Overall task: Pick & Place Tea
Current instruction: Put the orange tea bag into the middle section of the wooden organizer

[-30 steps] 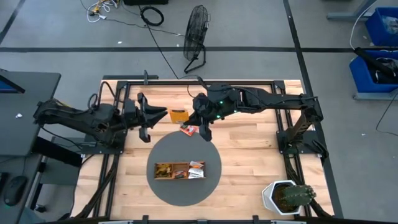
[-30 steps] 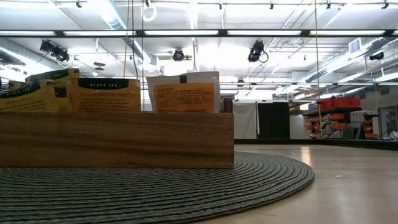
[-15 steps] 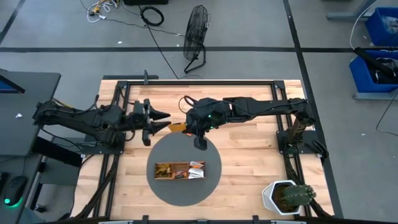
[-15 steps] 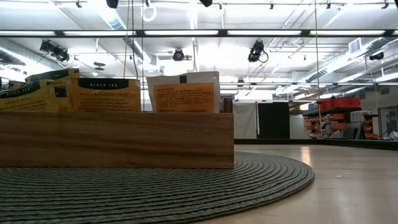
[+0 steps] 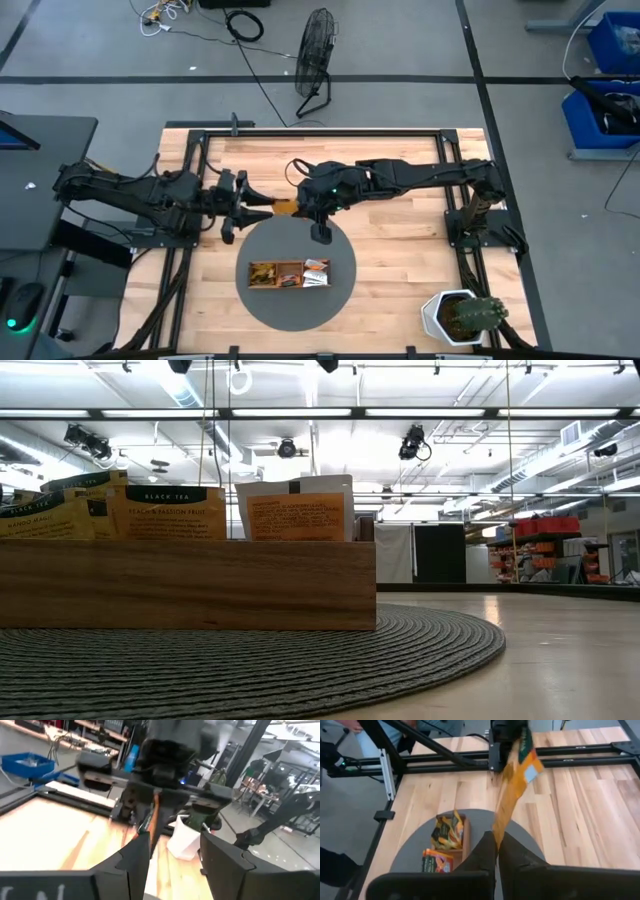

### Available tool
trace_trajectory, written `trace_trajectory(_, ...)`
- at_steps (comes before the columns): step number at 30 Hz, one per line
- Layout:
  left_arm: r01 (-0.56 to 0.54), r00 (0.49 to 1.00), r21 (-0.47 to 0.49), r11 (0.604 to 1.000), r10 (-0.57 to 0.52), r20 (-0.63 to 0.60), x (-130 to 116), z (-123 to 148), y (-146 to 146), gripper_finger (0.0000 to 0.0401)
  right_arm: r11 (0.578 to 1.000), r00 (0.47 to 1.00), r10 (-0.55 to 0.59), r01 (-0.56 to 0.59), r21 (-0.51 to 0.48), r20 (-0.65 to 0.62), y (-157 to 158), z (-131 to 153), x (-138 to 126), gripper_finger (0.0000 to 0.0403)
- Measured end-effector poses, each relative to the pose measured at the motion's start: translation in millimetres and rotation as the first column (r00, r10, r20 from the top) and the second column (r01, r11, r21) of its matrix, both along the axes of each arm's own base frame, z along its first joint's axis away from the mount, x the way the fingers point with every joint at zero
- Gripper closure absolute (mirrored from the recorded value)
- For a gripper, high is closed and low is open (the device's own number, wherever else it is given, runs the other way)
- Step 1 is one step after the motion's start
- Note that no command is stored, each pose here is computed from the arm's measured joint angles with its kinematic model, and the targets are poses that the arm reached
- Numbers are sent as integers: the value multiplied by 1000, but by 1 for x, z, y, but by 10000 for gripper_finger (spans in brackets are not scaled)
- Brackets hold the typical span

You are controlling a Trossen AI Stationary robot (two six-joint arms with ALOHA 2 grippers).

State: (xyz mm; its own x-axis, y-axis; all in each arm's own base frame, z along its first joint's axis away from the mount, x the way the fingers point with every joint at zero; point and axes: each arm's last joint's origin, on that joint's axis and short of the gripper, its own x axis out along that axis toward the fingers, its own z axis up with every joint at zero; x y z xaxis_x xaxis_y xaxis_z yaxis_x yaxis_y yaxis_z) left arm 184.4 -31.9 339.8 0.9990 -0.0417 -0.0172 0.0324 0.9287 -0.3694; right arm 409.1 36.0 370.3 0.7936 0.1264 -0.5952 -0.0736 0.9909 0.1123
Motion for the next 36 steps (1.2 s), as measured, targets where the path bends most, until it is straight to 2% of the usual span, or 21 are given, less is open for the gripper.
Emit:
trace_trajectory(3, -10, 999, 4, 1000, 10, -38, 2, -4, 0, 224, 1000, 1000, 11, -11, 1, 4, 4, 0, 0, 403)
trace_trajectory(16, -93, 995, 59, 994, 95, -23, 1, -3, 3, 224, 999, 999, 35, -35, 15, 5, 14, 1, -1, 403)
trace_trajectory(22, -10, 1000, 30, 999, 11, -29, 1, -3, 1, 224, 999, 1000, 30, -30, 20, 5, 13, 1, -1, 403)
trace_trajectory(26, 8, 999, 17, 1000, -7, -34, 1, -4, 0, 231, 999, 1000, 26, -26, 26, 4, 13, 1, -1, 403)
trace_trajectory(31, 8, 999, 27, 1000, -7, -34, 1, -4, 0, 283, 999, 1000, 24, -24, 28, 4, 13, 1, -1, 403)
trace_trajectory(36, 11, 999, 67, 998, -9, -31, 1, -4, 0, 377, 999, 1000, 19, -19, 31, 3, 13, 1, -1, 403)
